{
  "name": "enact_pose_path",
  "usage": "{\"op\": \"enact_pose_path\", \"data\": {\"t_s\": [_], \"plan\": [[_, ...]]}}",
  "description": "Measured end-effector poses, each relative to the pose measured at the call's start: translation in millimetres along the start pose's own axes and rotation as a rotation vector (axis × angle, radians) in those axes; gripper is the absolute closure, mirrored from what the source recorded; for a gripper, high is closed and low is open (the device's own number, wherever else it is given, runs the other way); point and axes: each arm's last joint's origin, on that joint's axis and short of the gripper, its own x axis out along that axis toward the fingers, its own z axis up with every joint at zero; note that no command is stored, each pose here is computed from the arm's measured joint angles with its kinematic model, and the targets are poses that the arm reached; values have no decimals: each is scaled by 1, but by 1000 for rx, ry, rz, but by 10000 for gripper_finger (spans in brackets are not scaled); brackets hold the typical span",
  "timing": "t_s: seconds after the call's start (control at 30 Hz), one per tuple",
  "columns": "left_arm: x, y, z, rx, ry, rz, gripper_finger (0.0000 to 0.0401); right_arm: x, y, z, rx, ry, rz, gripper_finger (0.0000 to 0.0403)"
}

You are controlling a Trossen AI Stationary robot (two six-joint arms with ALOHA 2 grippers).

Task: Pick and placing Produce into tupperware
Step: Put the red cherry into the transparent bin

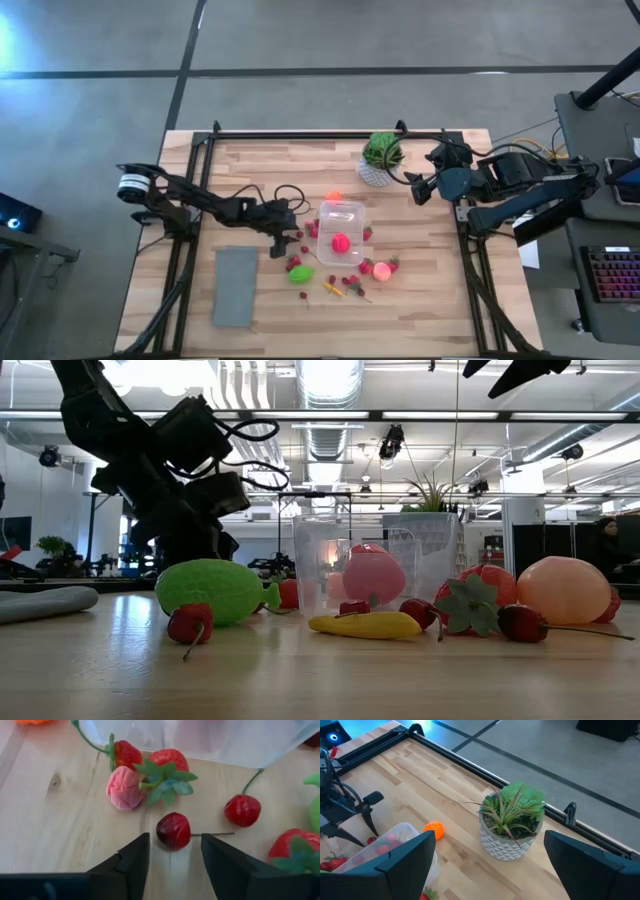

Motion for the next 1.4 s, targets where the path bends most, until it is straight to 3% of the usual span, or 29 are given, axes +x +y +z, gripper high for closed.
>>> {"op": "enact_pose_path", "data": {"t_s": [0.23, 0.9, 1.2, 1.4], "plan": [[2, 0, 3, -1, -4, 8, 268, 0, 0, 0, 0, 0, 0, 38], [13, 1, 8, -2, 7, 29, 272, 0, 0, 0, 1, 0, 0, 38], [14, 1, 13, -1, -2, 29, 334, 0, 0, 0, -1, 1, -1, 38], [11, 0, 14, -1, -3, 29, 345, 0, 0, 0, -1, 1, -1, 38]]}}
